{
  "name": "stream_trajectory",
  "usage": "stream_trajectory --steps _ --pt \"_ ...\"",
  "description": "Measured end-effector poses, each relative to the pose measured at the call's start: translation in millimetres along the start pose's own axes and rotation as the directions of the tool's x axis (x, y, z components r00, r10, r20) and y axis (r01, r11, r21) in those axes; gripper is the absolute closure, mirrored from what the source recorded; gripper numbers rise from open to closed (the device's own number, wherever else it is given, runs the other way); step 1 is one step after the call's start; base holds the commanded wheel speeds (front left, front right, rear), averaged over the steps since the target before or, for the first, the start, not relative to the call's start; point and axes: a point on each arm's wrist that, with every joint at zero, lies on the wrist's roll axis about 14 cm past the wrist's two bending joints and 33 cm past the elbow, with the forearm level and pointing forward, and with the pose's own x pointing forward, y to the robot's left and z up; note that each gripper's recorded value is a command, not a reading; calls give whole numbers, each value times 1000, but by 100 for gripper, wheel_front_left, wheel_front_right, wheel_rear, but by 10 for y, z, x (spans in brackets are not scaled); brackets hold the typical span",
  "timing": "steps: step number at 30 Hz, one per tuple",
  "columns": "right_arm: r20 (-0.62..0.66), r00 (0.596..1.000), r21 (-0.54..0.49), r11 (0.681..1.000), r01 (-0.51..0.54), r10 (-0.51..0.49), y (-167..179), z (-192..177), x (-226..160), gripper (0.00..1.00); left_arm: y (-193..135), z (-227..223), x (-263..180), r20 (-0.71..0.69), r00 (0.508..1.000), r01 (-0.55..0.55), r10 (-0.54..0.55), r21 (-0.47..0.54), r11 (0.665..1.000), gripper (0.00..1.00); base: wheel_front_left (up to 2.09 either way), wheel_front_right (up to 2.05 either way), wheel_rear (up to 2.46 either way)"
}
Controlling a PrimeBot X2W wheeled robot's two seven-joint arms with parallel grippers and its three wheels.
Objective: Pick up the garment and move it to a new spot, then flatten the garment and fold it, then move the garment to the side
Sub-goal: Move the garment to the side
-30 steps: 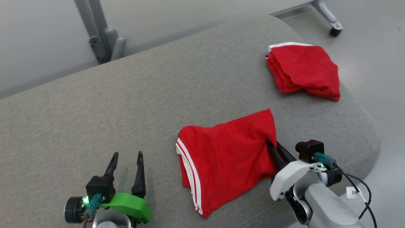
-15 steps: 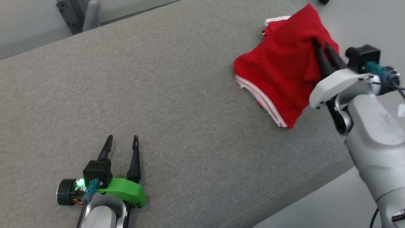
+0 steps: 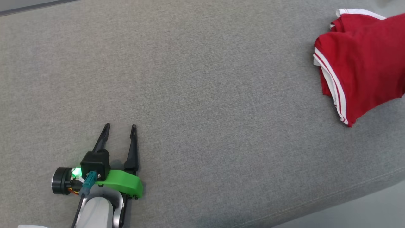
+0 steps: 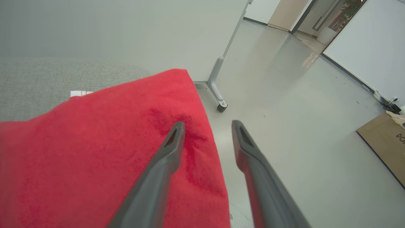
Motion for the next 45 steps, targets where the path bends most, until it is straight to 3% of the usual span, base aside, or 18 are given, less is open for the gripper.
stream_trajectory --steps 4,8,13,18,23,31,38,45 --pt "46 999 2 1000 -3 3 112 93 71 0 121 -6 -45 -1 999 -35 35 0 999 0 0 0 0" --pt "162 982 17 995 -100 96 655 363 50 0 218 49 -112 11 997 -72 72 3 997 0 0 0 0" --pt "233 944 86 962 -259 233 1338 423 -283 0 313 151 -249 33 992 -124 124 -3 992 0 0 0 0" --pt "260 888 156 891 -425 378 1967 361 -742 0 390 267 -405 60 984 -169 170 -22 985 0 0 0 0" --pt "251 842 220 819 -531 478 2380 219 -1151 0 518 322 -614 73 971 -226 228 -36 974 0 0 0 0" --pt "267 791 267 746 -610 551 2670 177 -1607 0 726 351 -1036 87 940 -327 330 -48 944 0 0 0 0" --pt "293 789 247 754 -609 540 2579 217 -1811 0 840 407 -1376 117 913 -386 390 -60 921 0 0 0 0" --pt "326 772 219 750 -624 546 2575 308 -1948 0 829 512 -1484 157 906 -386 392 -73 920 0 0 0 0"
